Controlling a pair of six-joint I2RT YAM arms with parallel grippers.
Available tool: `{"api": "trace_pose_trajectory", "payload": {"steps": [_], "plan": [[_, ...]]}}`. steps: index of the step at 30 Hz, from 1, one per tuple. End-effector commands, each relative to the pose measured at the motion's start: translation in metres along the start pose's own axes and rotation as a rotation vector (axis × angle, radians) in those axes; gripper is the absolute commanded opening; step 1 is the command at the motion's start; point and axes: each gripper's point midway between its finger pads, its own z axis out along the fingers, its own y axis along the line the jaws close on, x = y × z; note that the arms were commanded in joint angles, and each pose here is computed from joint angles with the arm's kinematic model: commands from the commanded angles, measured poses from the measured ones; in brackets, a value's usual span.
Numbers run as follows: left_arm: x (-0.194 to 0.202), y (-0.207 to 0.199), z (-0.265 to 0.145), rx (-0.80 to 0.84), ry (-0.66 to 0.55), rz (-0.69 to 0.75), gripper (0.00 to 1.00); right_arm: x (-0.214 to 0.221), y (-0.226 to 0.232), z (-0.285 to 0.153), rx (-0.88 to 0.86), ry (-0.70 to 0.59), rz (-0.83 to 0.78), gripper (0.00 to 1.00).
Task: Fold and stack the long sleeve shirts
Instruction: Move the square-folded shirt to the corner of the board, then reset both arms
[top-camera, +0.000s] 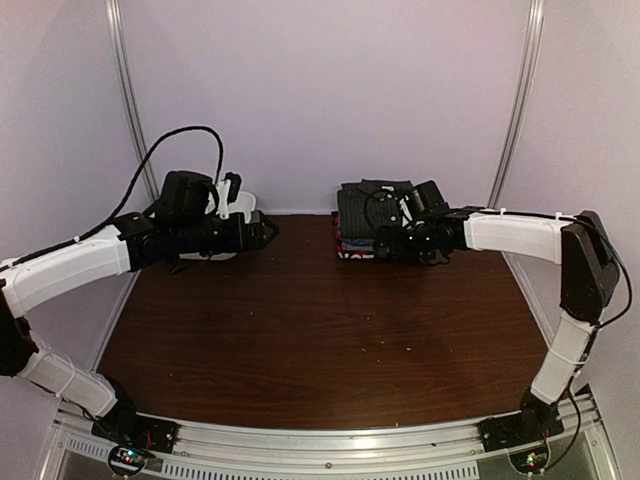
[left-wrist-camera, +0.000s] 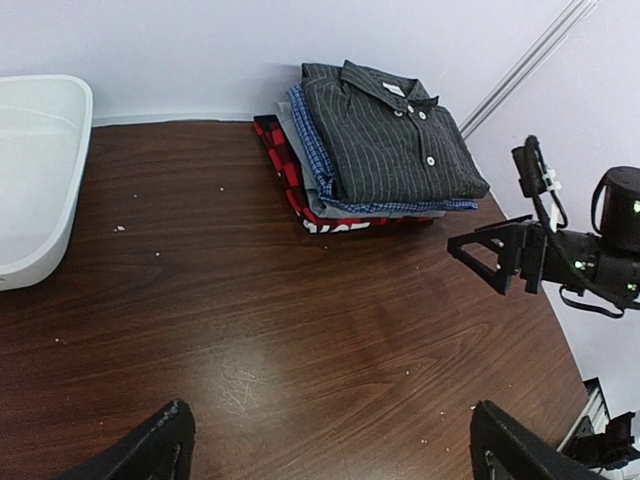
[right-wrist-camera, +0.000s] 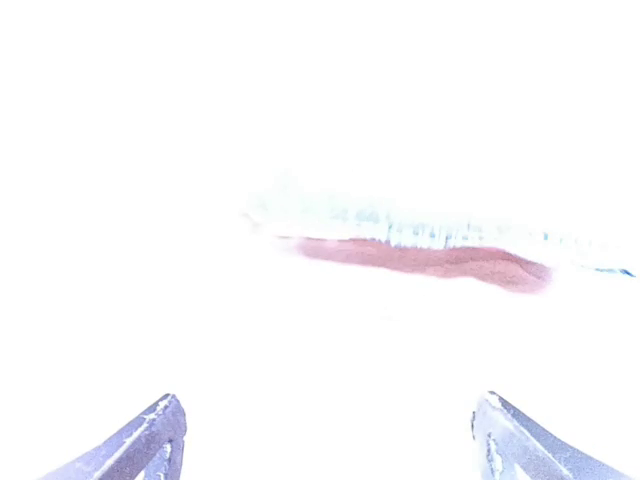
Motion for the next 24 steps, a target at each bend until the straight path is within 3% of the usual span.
{"api": "trace_pose_trajectory", "payload": {"steps": [1,24], "plan": [[-0.016,0.004,-0.007,-0.03,-0.052,0.029,0.98,-0.005,0.016,-0.041,-0.042,-0.073,-0.009,1.0],[-0.02,0.015,-0.057,-0.065,-0.161,0.094,0.98,-0.001,-0.023,-0.241,-0.087,-0.435,0.032,1.0]]}}
